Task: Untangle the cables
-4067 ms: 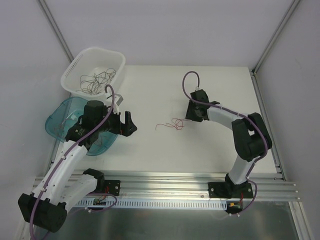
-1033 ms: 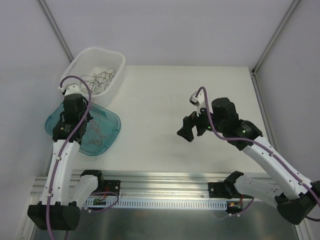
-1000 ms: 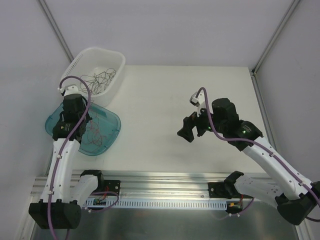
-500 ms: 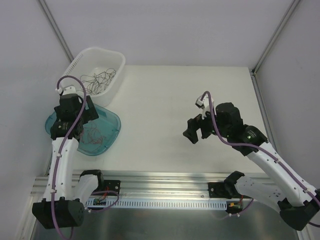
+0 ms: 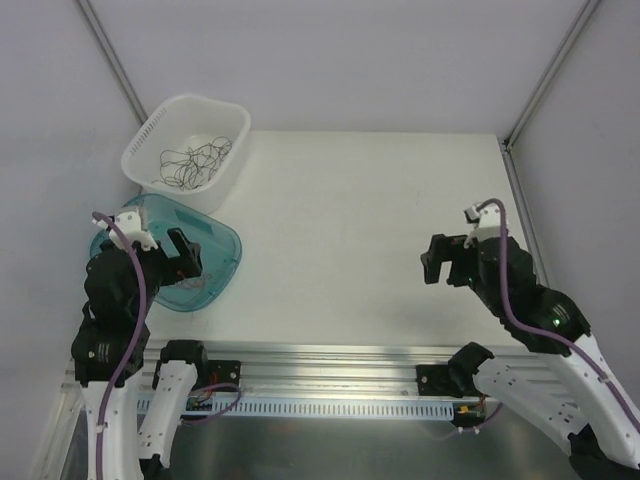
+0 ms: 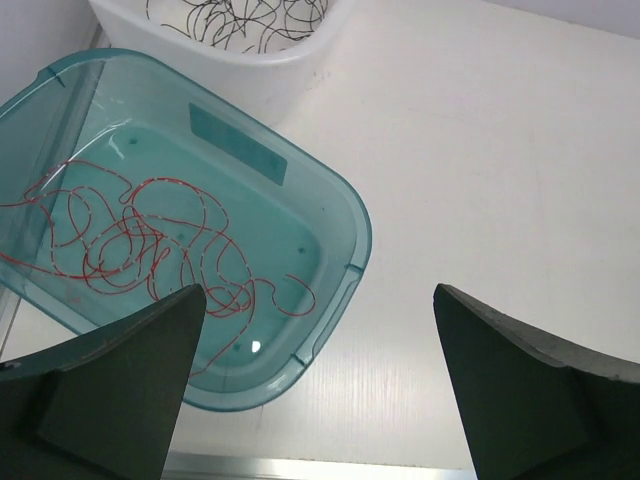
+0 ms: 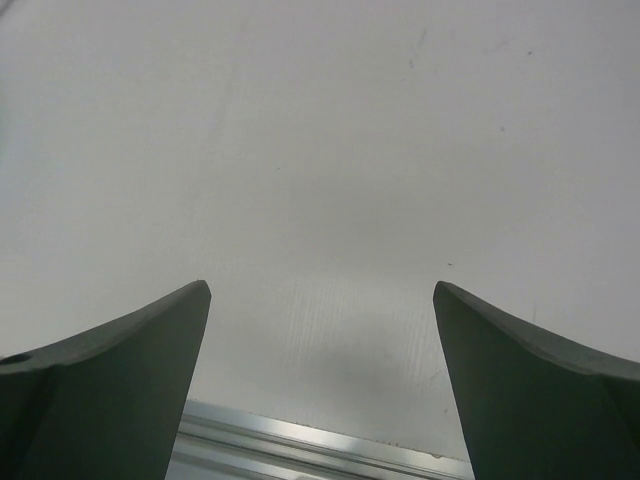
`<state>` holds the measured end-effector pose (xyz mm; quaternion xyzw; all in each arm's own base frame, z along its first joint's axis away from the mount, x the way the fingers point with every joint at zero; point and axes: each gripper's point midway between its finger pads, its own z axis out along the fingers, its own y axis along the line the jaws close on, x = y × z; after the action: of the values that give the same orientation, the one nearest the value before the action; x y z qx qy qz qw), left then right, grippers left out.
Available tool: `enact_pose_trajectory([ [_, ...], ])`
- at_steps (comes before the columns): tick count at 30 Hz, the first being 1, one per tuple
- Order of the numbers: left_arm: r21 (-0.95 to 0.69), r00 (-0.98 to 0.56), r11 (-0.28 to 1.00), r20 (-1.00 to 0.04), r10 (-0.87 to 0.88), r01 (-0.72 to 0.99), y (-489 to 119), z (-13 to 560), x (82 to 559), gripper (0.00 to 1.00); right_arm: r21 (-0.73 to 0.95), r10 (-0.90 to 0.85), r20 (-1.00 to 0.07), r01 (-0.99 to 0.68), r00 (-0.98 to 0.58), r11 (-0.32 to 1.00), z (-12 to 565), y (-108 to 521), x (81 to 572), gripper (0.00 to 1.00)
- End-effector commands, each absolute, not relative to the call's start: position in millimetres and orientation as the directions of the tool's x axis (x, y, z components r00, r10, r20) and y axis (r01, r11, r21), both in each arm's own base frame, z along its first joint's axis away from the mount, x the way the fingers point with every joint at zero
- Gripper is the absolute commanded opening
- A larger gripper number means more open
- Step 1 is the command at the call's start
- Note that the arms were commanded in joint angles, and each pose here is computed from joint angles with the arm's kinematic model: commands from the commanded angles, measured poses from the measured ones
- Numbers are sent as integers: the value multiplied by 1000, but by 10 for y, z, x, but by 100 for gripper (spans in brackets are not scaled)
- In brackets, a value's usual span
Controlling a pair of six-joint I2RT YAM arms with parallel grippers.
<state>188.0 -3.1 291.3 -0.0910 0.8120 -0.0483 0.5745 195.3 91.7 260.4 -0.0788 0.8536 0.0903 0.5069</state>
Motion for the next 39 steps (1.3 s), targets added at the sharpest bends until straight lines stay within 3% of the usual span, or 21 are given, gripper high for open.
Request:
enact_pose_trajectory([
  [1,-173,-358,980,-913,-198,-101,-33,2739,1585,99,74,49,-914,-47,-403,996,2792,401,1750,99],
  [9,-233,-130,971,-962,-239,-59,52,2927,953,99,147,135,-940,-14,-314,989,2748,-2,1333,100],
  [20,-306,54,952,-951,-306,0,112,2971,336,99,341,331,-936,-75,-118,937,2831,-291,915,100],
  [39,-330,-53,944,-943,-330,4,13,2683,436,99,398,392,-916,-85,-79,913,2758,-313,877,100],
])
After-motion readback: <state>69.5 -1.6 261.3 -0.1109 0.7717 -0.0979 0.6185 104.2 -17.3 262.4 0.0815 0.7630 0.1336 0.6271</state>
